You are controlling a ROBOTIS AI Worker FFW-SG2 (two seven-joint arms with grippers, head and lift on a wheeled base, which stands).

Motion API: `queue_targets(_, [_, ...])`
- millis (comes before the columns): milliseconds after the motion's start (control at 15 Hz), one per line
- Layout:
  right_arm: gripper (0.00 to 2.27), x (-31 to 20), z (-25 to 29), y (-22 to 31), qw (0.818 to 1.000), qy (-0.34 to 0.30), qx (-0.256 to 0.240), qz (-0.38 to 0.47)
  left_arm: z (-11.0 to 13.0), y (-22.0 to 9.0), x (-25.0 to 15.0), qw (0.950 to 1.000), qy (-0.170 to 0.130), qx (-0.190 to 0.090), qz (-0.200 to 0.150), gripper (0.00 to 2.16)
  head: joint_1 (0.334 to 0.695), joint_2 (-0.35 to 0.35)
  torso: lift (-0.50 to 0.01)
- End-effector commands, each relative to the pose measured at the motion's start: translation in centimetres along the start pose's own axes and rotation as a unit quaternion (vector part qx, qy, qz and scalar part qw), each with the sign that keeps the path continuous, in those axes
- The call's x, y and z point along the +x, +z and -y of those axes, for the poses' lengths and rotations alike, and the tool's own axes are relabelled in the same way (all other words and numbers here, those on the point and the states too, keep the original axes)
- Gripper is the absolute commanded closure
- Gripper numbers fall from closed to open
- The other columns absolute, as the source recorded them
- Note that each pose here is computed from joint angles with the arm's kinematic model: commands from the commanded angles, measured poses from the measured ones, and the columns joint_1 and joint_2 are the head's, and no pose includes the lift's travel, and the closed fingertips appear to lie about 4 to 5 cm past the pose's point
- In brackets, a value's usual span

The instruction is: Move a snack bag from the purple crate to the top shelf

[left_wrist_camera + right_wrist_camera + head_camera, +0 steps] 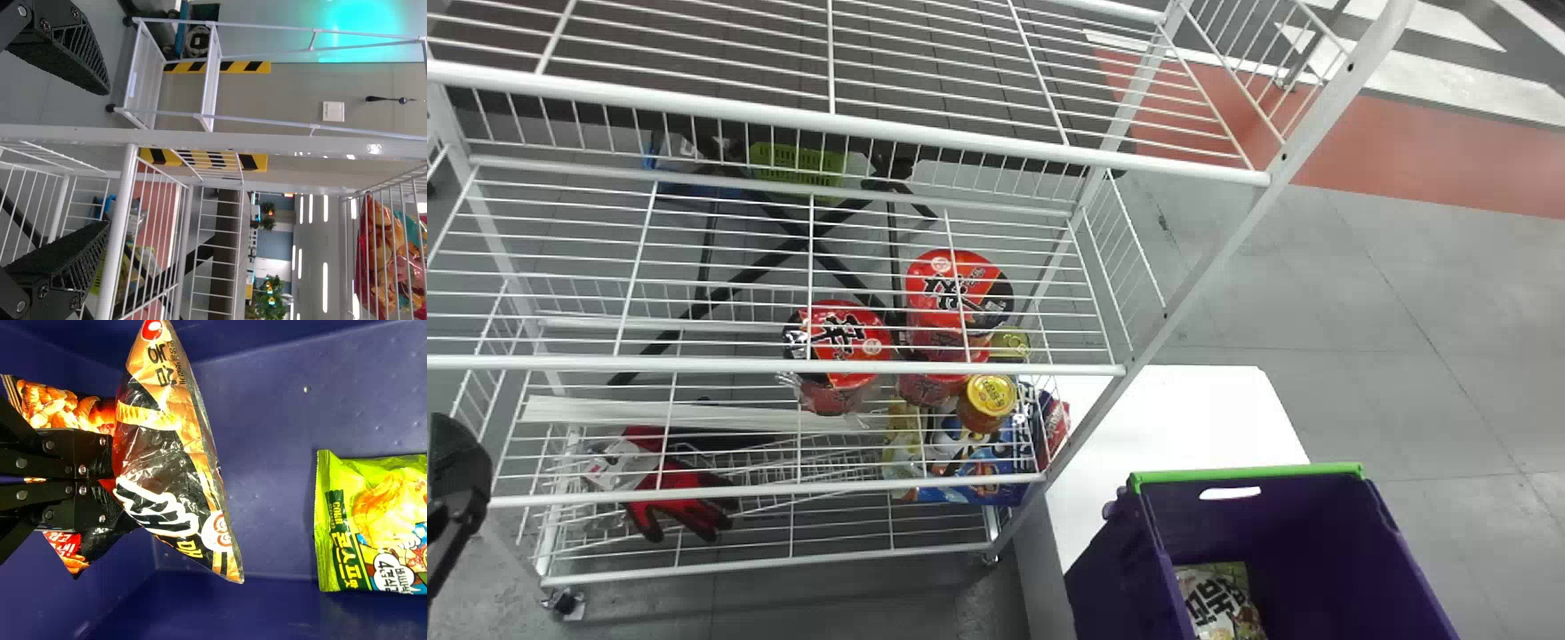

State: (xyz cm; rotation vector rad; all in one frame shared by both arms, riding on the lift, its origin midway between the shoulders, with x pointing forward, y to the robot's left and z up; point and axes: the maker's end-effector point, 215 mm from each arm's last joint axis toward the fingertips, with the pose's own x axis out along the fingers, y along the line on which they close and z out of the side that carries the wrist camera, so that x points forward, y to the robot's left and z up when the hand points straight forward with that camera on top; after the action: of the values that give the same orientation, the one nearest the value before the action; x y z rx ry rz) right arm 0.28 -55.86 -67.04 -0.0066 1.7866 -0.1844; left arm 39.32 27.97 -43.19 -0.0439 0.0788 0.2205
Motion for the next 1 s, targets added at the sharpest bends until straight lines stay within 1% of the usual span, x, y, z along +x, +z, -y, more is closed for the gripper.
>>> queue_targets(0, [1.69, 0.03, 0.01, -0.07, 1.000, 0.000, 0.000, -0.001, 0.02, -0.01, 0.02, 1.0000, -0.001, 0.000, 0.000, 0.12, 0.695, -0.350, -0.296])
queue_targets(933, [1.69, -0.01, 0.07, 0.19, 1.000, 0.000, -0.003, 0.003, 0.04, 0.20, -0.19, 1.0000, -0.002, 0.000, 0.001, 0.12, 0.695, -0.350, -0.240])
